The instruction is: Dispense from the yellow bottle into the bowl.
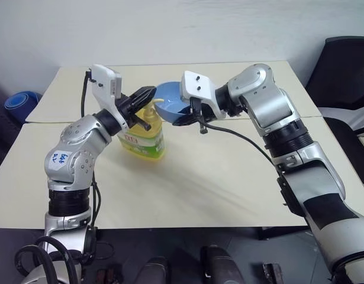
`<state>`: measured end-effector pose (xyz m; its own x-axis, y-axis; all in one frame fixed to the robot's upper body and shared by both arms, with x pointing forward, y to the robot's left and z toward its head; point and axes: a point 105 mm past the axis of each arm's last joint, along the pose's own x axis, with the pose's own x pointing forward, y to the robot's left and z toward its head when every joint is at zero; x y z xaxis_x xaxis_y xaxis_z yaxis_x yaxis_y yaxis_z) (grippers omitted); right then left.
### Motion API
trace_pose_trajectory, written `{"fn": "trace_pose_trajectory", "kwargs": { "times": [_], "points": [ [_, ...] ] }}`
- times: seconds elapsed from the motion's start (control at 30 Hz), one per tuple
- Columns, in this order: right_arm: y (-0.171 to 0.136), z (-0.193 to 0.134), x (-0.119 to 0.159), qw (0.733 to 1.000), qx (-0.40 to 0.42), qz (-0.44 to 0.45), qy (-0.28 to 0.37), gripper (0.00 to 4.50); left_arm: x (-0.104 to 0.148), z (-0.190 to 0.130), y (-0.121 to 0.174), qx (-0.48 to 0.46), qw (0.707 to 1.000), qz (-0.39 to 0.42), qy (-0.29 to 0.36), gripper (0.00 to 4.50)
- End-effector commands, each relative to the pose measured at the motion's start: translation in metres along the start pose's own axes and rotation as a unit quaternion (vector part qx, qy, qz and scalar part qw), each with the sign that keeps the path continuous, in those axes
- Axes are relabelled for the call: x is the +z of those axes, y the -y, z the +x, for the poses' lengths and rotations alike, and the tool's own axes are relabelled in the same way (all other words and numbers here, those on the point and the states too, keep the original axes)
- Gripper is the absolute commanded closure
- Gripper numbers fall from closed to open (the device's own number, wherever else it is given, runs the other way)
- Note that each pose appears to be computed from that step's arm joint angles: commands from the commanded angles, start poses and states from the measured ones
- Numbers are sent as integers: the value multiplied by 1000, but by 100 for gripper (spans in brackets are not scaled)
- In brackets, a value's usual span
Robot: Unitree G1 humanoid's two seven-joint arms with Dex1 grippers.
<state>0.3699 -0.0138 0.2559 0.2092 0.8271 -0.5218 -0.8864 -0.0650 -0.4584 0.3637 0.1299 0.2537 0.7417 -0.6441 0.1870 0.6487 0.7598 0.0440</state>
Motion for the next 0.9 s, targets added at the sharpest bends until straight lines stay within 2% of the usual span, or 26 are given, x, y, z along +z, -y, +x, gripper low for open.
{"fn": "trace_pose_trajectory", "kwargs": {
  "times": [0.03, 0.1, 0.33, 0.43, 0.5, 0.57, 0.7, 0.77, 0.83, 0.9],
  "points": [
    [3, -4, 25, 999, -9, -36, 35, 450, -101, -16, -8, 38, 982, -81, -168, 448],
    [3, -5, 24, 999, -10, -36, 34, 450, -90, -14, -10, 37, 986, -68, -148, 448],
    [10, -19, 14, 998, -41, -33, 39, 450, 4, -11, -2, -38, 997, -62, 37, 448],
    [16, -36, -6, 997, -69, -23, 26, 450, 50, -25, 0, -76, 989, -41, 121, 448],
    [17, -48, -23, 997, -82, -7, 13, 450, 69, -37, 2, -101, 983, -27, 153, 448],
    [15, -61, -46, 996, -92, 16, -5, 450, 69, -50, 0, -114, 984, -1, 138, 448],
    [5, -85, -100, 990, -114, 66, -55, 450, 51, -76, 2, -144, 985, 42, 79, 448],
    [-6, -96, -130, 985, -120, 86, -85, 450, 34, -88, 4, -154, 985, 66, 40, 448],
    [-24, -107, -167, 979, -131, 117, -103, 450, 2, -106, 5, -154, 983, 93, -24, 448],
    [-41, -113, -191, 976, -134, 131, -111, 450, -20, -119, 9, -159, 979, 112, -64, 448]
  ]
}}
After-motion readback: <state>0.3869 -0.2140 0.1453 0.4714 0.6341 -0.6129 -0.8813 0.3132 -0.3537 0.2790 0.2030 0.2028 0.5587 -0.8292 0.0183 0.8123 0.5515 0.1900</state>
